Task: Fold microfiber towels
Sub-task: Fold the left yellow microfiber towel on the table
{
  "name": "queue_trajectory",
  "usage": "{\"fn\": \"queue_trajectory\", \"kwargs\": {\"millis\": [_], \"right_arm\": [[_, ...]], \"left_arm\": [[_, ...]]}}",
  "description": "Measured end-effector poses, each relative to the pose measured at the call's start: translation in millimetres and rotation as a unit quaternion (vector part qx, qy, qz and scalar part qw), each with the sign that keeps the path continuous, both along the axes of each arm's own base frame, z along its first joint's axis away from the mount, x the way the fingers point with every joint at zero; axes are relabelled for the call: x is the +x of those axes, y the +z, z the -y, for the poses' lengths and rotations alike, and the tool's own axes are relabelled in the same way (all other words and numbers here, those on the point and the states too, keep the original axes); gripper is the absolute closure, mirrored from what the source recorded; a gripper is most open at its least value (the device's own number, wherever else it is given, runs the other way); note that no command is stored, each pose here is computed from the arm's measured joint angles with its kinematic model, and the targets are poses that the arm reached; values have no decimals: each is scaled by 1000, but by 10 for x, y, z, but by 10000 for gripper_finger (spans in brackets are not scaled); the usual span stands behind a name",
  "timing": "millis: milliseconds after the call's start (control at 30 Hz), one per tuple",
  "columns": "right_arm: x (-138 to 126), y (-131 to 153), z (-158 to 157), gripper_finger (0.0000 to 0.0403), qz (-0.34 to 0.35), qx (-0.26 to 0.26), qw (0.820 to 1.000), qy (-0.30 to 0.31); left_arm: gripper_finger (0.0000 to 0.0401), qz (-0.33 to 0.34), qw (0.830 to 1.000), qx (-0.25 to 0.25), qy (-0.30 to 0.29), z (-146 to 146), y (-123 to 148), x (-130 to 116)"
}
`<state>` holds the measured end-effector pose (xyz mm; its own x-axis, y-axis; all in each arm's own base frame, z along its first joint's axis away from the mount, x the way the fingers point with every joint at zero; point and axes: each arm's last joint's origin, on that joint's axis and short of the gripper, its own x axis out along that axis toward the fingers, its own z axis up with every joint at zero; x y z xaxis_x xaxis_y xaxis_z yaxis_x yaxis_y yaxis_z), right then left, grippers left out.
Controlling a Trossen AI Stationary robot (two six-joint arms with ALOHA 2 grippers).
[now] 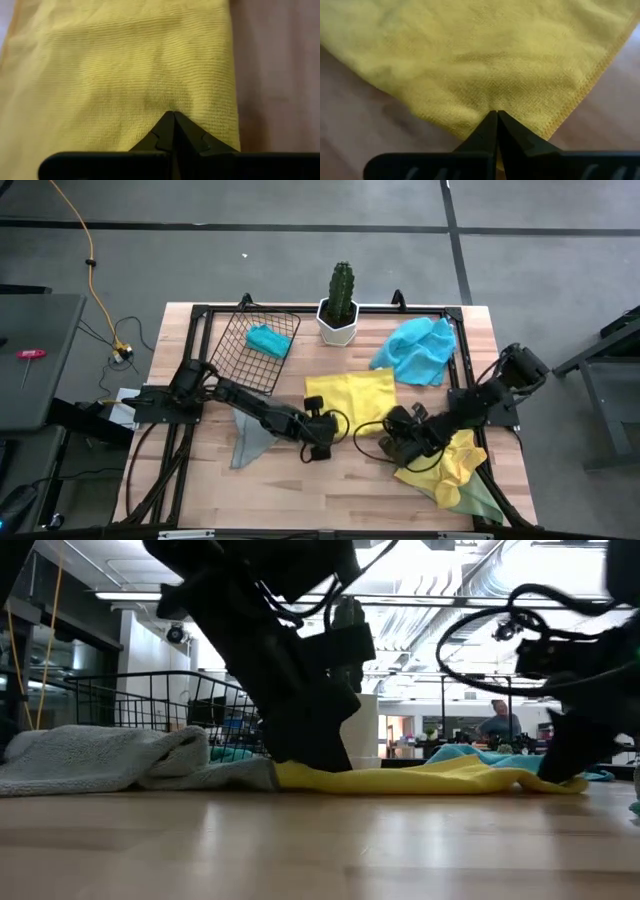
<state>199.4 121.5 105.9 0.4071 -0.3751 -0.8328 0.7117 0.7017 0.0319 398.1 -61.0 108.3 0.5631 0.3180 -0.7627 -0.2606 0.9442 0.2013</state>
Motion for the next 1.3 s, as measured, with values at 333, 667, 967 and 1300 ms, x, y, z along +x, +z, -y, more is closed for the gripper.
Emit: {"fn": "queue_trajectory", "kwargs": {"millis": [333,667,967,1300], "right_arm": [[-70,56,-70,402,9,17,1000,4],[-125,135,-31,403,-2,14,1000,8],[-124,140,-23,403,4,3,1000,7],[-106,142,-4,403,4,11,1000,-2]], "left_arm": [[401,45,996,43,-68,392,471,-54],[401,-64,995,72,15,362,470,-767],[401,-92,985,34,144,289,-67,-1418],[401,-172,957,67,226,310,226,-1940]]}}
